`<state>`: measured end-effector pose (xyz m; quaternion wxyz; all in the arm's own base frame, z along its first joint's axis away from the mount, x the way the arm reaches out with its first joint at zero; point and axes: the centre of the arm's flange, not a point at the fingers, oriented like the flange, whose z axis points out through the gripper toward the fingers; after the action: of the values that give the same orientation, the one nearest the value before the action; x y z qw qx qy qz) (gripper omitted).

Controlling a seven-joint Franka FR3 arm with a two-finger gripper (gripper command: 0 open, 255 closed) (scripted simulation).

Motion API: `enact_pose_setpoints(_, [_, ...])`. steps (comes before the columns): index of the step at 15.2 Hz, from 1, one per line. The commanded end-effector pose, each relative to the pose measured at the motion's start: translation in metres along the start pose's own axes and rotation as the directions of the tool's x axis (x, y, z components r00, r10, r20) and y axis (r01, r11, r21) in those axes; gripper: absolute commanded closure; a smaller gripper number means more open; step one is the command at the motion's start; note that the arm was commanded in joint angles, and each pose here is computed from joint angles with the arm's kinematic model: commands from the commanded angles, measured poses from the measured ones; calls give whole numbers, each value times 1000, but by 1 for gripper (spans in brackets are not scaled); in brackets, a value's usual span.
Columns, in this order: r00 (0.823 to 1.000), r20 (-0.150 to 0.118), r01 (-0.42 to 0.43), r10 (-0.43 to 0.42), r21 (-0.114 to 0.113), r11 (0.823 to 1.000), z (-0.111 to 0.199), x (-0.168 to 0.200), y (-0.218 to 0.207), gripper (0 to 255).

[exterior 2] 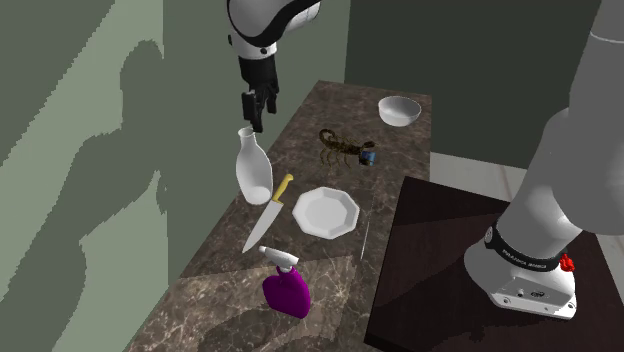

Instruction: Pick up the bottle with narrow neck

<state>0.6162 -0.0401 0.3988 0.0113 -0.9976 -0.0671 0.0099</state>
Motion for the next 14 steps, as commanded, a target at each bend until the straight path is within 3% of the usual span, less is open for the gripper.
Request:
enact_pose_setpoints(1, [1000,6,4,-4,-5,1000,17,22,4,0])
enact_pose_setpoints(4, [1000,14,8,-8,-13,1000,40,50,12,0])
enact_pose_setpoints(13, [1000,14,8,-8,-13,1000,80,51,13,0])
enact_pose_setpoints(14, [1000,14,8,-8,-13,1000,81,51,12,255])
